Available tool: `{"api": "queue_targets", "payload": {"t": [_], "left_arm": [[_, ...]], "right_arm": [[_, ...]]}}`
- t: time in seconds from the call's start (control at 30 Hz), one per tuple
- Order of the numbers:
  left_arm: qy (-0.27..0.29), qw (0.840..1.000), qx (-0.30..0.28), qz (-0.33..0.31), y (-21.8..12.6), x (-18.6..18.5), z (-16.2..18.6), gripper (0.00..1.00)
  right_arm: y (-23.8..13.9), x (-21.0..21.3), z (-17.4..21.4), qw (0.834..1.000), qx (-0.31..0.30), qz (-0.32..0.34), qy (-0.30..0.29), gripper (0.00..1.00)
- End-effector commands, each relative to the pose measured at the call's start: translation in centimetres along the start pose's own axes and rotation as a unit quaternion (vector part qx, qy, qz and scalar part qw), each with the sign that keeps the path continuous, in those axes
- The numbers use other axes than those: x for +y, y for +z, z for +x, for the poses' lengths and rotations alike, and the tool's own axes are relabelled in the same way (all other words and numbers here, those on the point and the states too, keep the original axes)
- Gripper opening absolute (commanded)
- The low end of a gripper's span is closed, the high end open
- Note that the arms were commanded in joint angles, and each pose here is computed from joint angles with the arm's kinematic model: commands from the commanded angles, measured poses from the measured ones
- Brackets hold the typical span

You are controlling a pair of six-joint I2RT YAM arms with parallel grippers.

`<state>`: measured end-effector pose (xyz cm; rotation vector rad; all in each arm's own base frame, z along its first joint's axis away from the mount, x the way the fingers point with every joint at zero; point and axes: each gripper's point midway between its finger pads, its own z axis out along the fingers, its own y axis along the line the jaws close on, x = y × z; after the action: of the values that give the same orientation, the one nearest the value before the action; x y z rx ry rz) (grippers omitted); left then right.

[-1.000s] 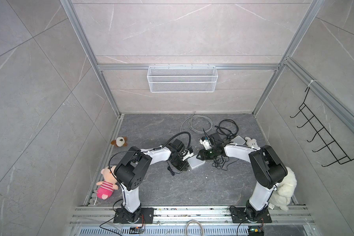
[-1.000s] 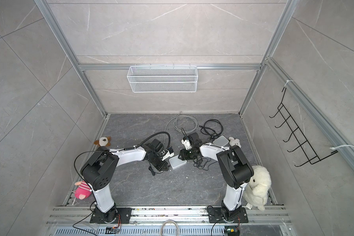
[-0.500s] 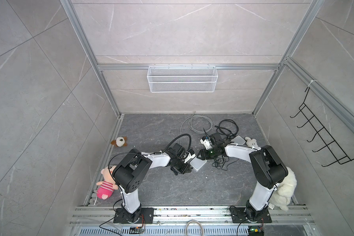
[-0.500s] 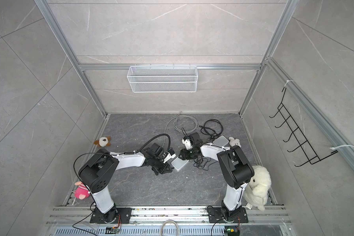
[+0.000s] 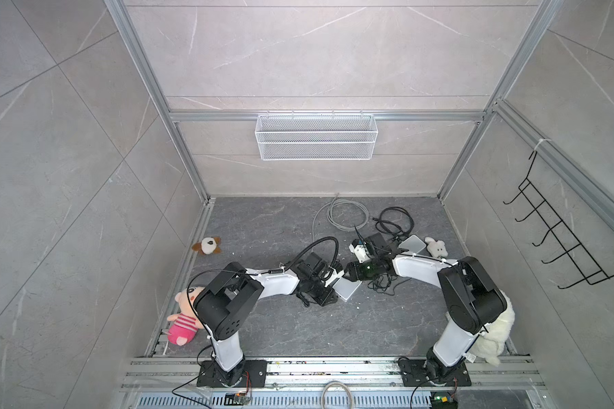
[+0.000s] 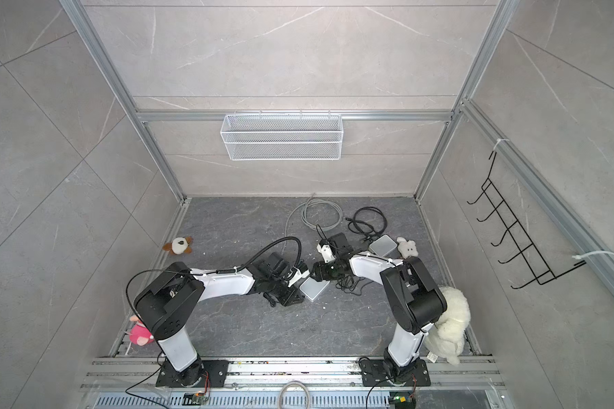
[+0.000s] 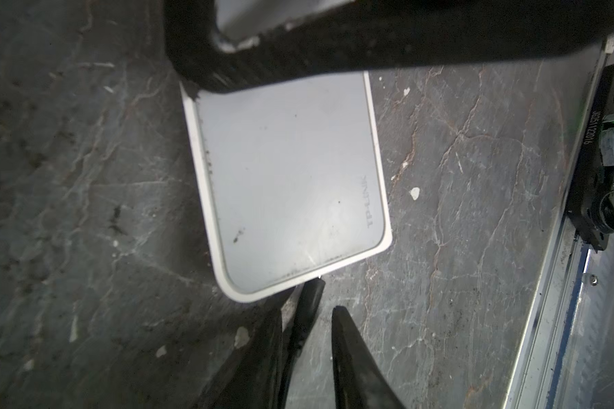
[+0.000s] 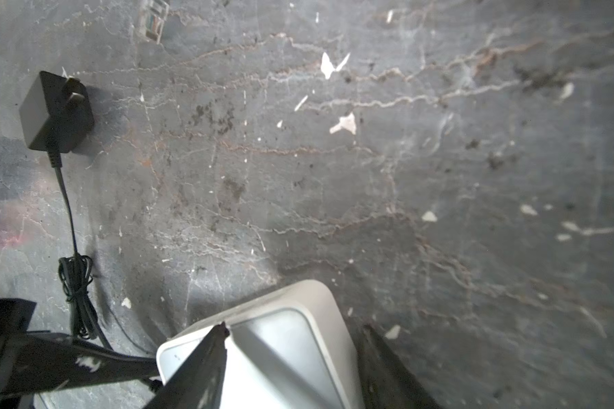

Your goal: Insert the plug into the switch port

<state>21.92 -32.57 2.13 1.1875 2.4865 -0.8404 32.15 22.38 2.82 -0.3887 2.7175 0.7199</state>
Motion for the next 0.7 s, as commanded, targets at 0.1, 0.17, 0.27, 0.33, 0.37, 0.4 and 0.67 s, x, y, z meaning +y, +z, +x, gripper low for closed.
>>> {"api": "queue_targets", "payload": {"t": [0.1, 0.17, 0.27, 0.33, 0.37, 0.4, 0.67], "left_arm": [[-0.004, 0.992, 0.113, -0.052, 1.2, 1.8, 5.8, 0.28], [-0.002, 0.992, 0.112, -0.052, 1.4, 1.9, 5.9, 0.25], [-0.003, 0.993, 0.108, -0.049, 1.5, 1.8, 5.9, 0.21], [-0.01, 0.994, 0.097, -0.048, 1.4, 1.6, 5.8, 0.19], [-0.015, 0.995, 0.088, -0.048, 1.3, 1.5, 5.8, 0.18], [-0.019, 0.996, 0.076, -0.046, 1.2, 1.4, 5.7, 0.18], [-0.041, 0.998, -0.026, -0.046, 1.2, 0.7, 4.8, 0.15]], "right_arm": [[0.4, -2.3, 3.9, 0.997, 0.055, 0.04, 0.046, 0.58], [0.4, -2.3, 4.0, 0.997, 0.056, 0.039, 0.046, 0.57], [0.6, -2.3, 4.4, 0.996, 0.062, 0.036, 0.047, 0.57], [0.6, -2.5, 4.8, 0.996, 0.068, 0.04, 0.052, 0.56], [0.6, -2.5, 5.0, 0.995, 0.068, 0.041, 0.055, 0.57], [0.6, -2.6, 5.1, 0.995, 0.067, 0.043, 0.061, 0.57], [0.6, -3.0, 5.5, 0.992, 0.056, 0.049, 0.105, 0.58]]}}
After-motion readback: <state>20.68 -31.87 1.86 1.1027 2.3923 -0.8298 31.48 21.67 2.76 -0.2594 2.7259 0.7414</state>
